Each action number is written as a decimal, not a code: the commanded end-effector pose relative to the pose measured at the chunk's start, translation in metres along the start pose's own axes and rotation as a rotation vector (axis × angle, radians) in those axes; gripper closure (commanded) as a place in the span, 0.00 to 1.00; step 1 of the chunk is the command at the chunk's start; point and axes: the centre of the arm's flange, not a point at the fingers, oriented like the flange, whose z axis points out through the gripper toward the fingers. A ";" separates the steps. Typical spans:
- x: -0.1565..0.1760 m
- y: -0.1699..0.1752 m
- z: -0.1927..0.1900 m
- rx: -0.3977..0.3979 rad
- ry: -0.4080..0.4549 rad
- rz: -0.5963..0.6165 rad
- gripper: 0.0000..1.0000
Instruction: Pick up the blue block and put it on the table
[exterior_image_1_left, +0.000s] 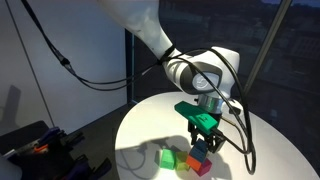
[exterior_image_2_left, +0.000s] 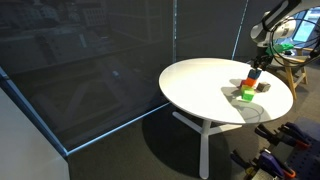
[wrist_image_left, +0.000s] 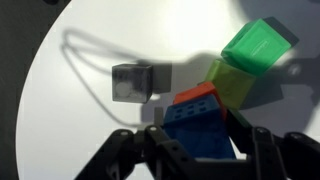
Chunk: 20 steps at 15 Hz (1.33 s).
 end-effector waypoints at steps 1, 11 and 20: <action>-0.001 0.004 -0.002 -0.013 0.012 -0.007 0.64; -0.006 0.002 -0.030 -0.005 0.041 -0.001 0.96; -0.010 -0.007 -0.077 -0.017 0.099 0.000 0.95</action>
